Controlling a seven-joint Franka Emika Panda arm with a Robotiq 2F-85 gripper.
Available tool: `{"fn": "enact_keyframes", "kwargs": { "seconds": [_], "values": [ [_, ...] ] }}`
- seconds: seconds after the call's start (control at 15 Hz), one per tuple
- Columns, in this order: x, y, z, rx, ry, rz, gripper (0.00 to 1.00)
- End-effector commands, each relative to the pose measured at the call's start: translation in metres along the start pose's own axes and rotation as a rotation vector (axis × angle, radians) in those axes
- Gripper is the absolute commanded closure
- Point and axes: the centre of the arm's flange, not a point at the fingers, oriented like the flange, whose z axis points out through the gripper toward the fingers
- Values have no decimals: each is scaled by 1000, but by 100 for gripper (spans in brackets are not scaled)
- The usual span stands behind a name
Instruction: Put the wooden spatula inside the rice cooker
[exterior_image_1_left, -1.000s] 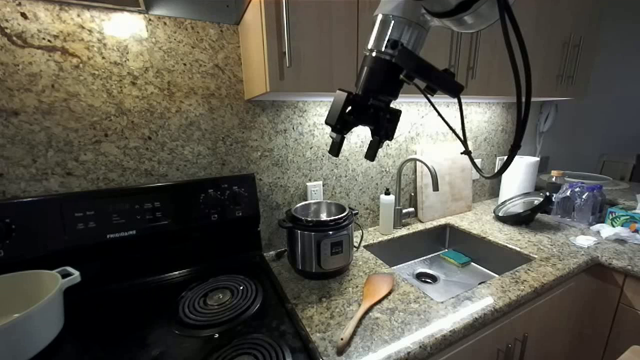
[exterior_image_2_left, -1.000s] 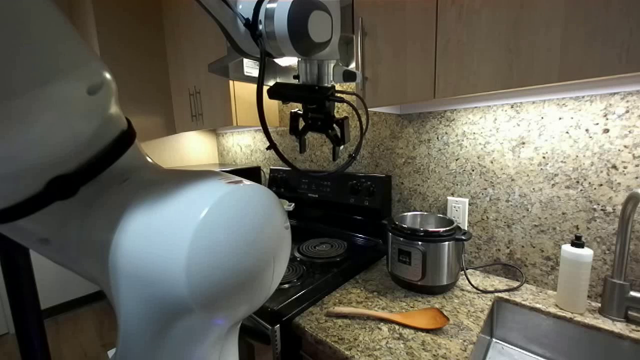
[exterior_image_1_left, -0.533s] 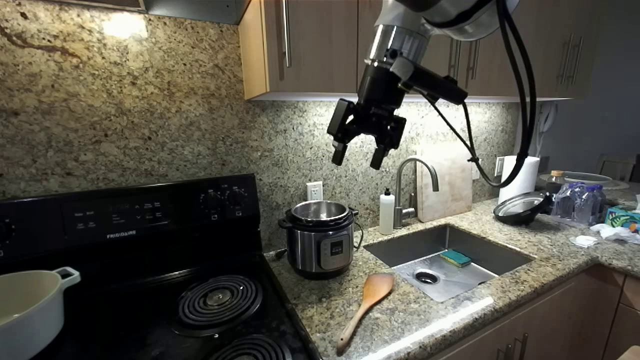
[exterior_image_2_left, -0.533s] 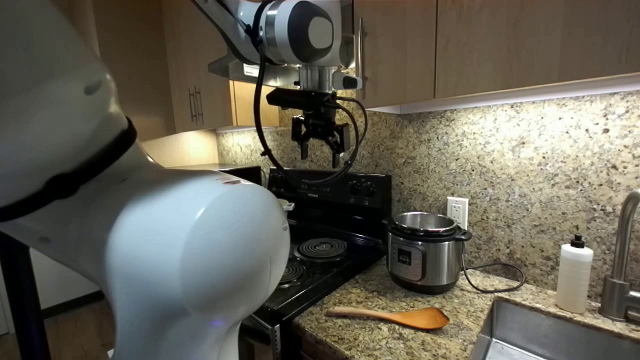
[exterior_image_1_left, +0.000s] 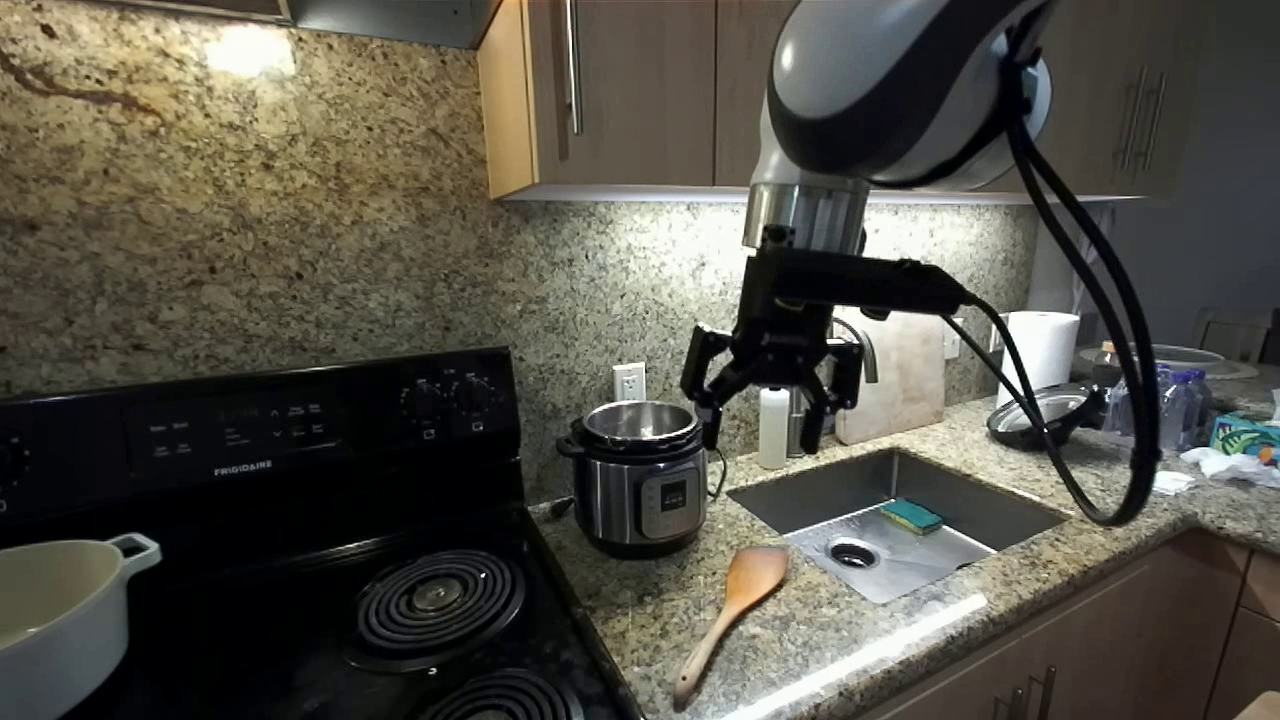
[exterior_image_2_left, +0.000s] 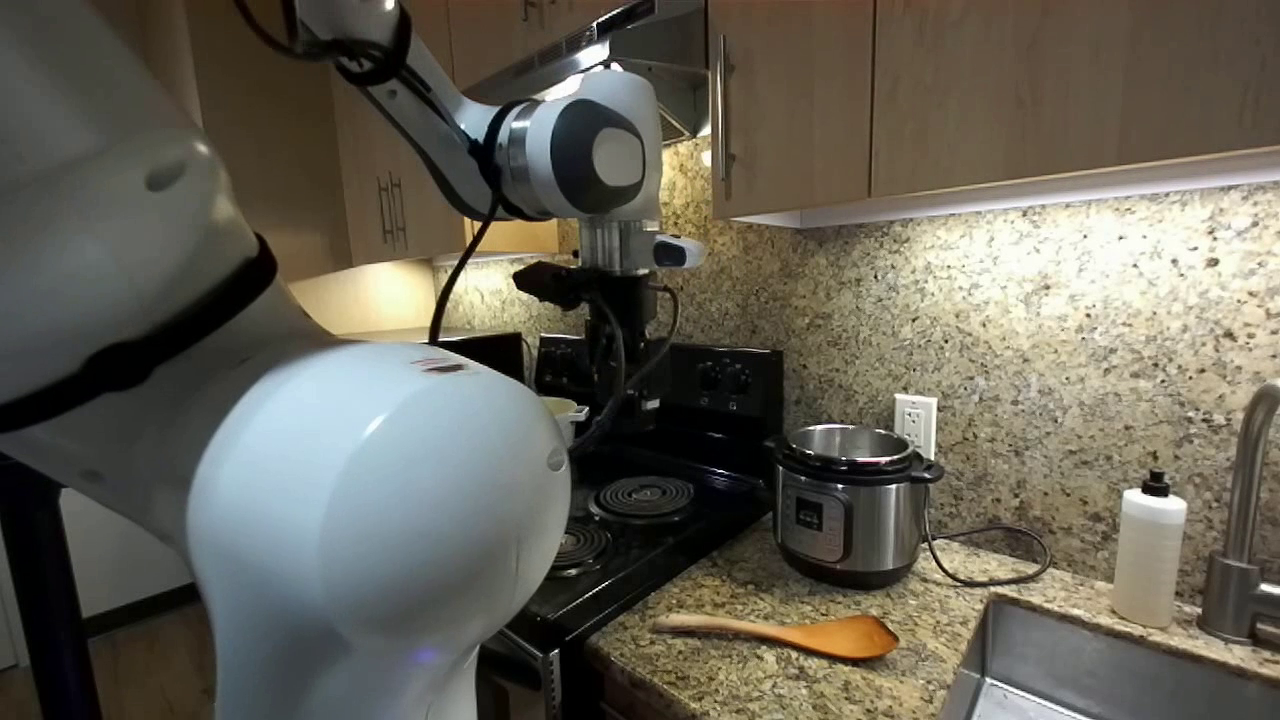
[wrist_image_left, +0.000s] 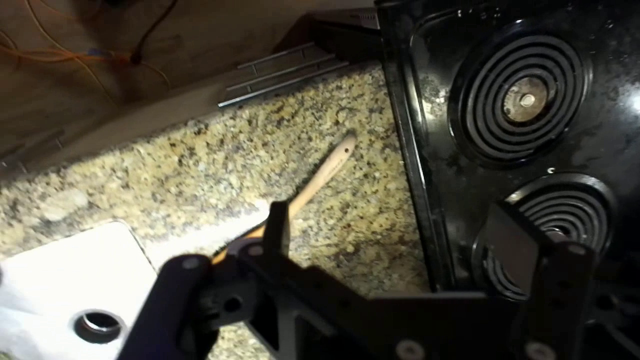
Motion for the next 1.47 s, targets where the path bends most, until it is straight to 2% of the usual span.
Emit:
{"fn": "enact_keyframes", "kwargs": {
  "seconds": [0.0,0.2,0.47,0.6,0.73,0.87,0.93,1.2,1.27,1.4],
  "values": [
    [-3,2,6,-11,-10,29,0],
    [-5,4,9,-16,-14,54,0],
    [21,0,53,-74,-24,105,0],
    [33,1,70,-56,-24,155,0],
    [46,3,86,-2,-58,166,0],
    [54,8,89,52,-90,202,0],
    [39,12,81,-5,-61,178,0],
    [53,12,87,16,-86,211,0],
    [52,17,86,1,-45,244,0],
    [51,21,88,-14,-23,287,0]
  ]
}}
